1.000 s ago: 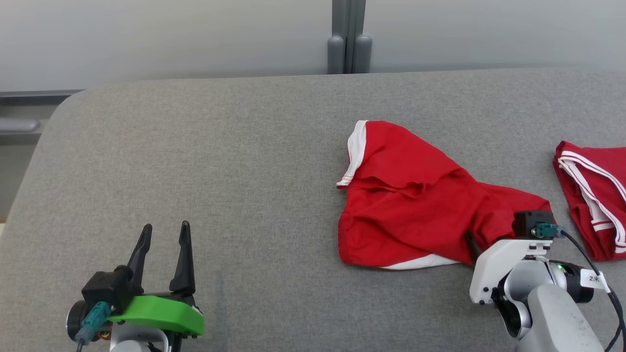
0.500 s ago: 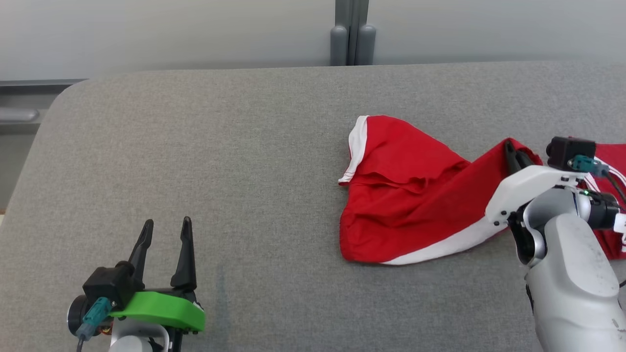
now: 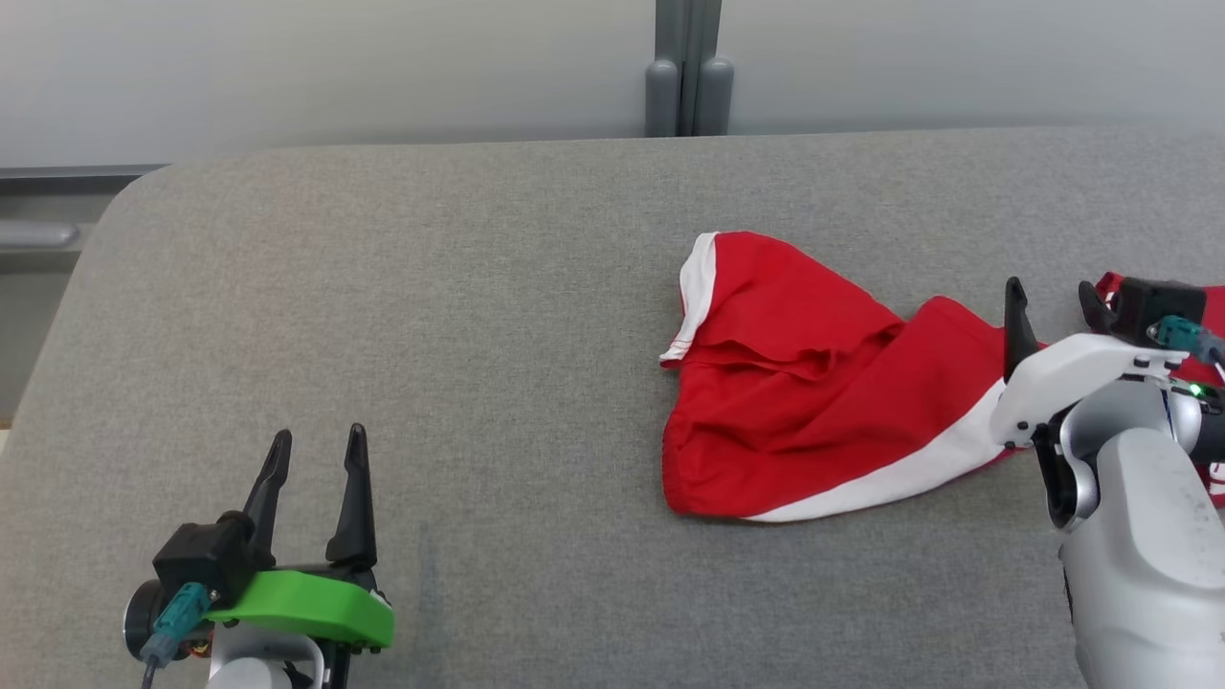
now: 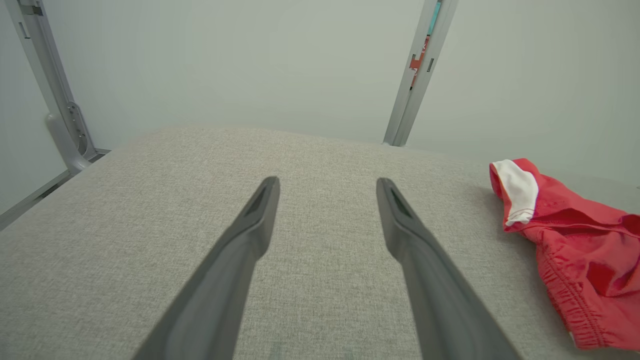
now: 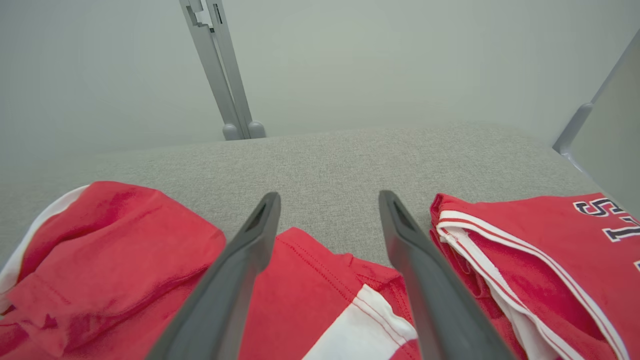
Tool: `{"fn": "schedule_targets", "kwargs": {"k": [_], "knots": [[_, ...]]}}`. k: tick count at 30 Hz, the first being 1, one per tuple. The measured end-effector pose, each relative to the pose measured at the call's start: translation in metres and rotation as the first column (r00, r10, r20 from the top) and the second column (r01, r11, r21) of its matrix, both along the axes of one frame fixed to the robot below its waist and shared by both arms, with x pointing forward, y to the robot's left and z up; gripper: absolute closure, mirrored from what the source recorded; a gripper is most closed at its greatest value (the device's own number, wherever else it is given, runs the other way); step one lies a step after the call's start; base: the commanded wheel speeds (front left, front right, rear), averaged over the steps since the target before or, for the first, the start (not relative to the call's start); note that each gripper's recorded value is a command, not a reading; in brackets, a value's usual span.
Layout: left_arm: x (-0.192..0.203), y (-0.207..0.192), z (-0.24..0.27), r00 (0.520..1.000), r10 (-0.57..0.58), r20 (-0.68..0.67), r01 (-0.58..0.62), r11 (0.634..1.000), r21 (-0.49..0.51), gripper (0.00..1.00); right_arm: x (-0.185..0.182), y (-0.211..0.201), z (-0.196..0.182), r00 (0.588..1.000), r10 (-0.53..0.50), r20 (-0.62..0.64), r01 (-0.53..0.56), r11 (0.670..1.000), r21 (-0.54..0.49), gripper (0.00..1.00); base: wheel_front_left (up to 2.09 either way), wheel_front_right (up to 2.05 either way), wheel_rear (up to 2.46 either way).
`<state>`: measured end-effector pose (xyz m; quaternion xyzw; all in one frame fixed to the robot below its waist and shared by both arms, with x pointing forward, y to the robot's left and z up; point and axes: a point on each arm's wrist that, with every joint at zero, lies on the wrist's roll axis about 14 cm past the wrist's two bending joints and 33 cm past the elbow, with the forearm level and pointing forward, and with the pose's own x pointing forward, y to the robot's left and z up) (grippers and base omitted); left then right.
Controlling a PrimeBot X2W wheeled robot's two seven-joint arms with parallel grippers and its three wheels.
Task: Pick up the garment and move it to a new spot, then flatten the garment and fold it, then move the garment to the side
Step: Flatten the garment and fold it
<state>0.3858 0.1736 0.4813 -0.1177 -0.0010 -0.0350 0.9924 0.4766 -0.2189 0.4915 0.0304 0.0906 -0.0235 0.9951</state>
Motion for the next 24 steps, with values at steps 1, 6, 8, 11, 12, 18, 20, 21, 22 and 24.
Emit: {"fn": "schedule_targets", "kwargs": {"k": [1,6,8,11,12,18,20,21,22,24], "knots": [[0.000,0.000,0.001,1.000,0.000,0.002,0.000,1.000,0.000,0.00,-0.004,0.000,0.003,1.000,0.006,0.027,-0.006,1.000,-0.023,0.00,0.00,0.00,0.00],[0.000,-0.004,0.002,1.000,-0.009,0.006,0.009,1.000,-0.002,0.00,-0.027,0.021,0.022,0.980,0.085,0.181,-0.071,0.994,-0.084,0.00,0.00,0.00,0.00],[0.001,-0.006,0.003,1.000,-0.016,0.011,0.016,1.000,-0.002,0.00,-0.039,0.033,0.028,0.965,0.125,0.231,-0.104,0.990,-0.099,0.00,0.00,0.00,0.00],[0.002,-0.011,0.005,0.999,-0.030,0.017,0.030,1.000,0.001,0.00,-0.057,0.044,0.031,0.951,0.164,0.261,-0.139,0.984,-0.110,0.00,0.00,0.00,0.00],[0.002,-0.012,0.005,0.999,-0.033,0.016,0.033,0.999,0.001,0.00,-0.062,0.049,0.032,0.947,0.178,0.268,-0.153,0.982,-0.112,0.00,0.00,0.00,0.00],[0.003,-0.019,0.007,0.998,-0.053,0.022,0.053,0.999,-0.001,0.00,-0.084,0.055,0.023,0.948,0.182,0.260,-0.170,0.983,-0.068,0.00,0.00,0.00,0.00],[0.002,-0.026,0.004,0.997,-0.073,0.012,0.073,0.997,0.000,0.00,-0.087,0.055,0.020,0.951,0.180,0.252,-0.170,0.983,-0.061,0.00,0.00,0.00,0.00],[0.001,-0.031,0.002,0.996,-0.091,0.005,0.091,0.996,0.000,0.00,-0.087,0.055,0.021,0.950,0.178,0.256,-0.169,0.984,-0.057,0.00,0.00,0.00,0.00],[0.000,-0.039,-0.002,0.993,-0.115,-0.006,0.115,0.993,0.002,0.00,-0.087,0.055,0.022,0.950,0.178,0.257,-0.169,0.984,-0.058,0.00,0.00,0.00,0.00],[-0.004,-0.059,-0.013,0.982,-0.181,-0.045,0.181,0.983,0.002,0.00,-0.087,0.055,0.024,0.949,0.176,0.261,-0.167,0.984,-0.058,0.00,0.00,0.00,0.00]]}}
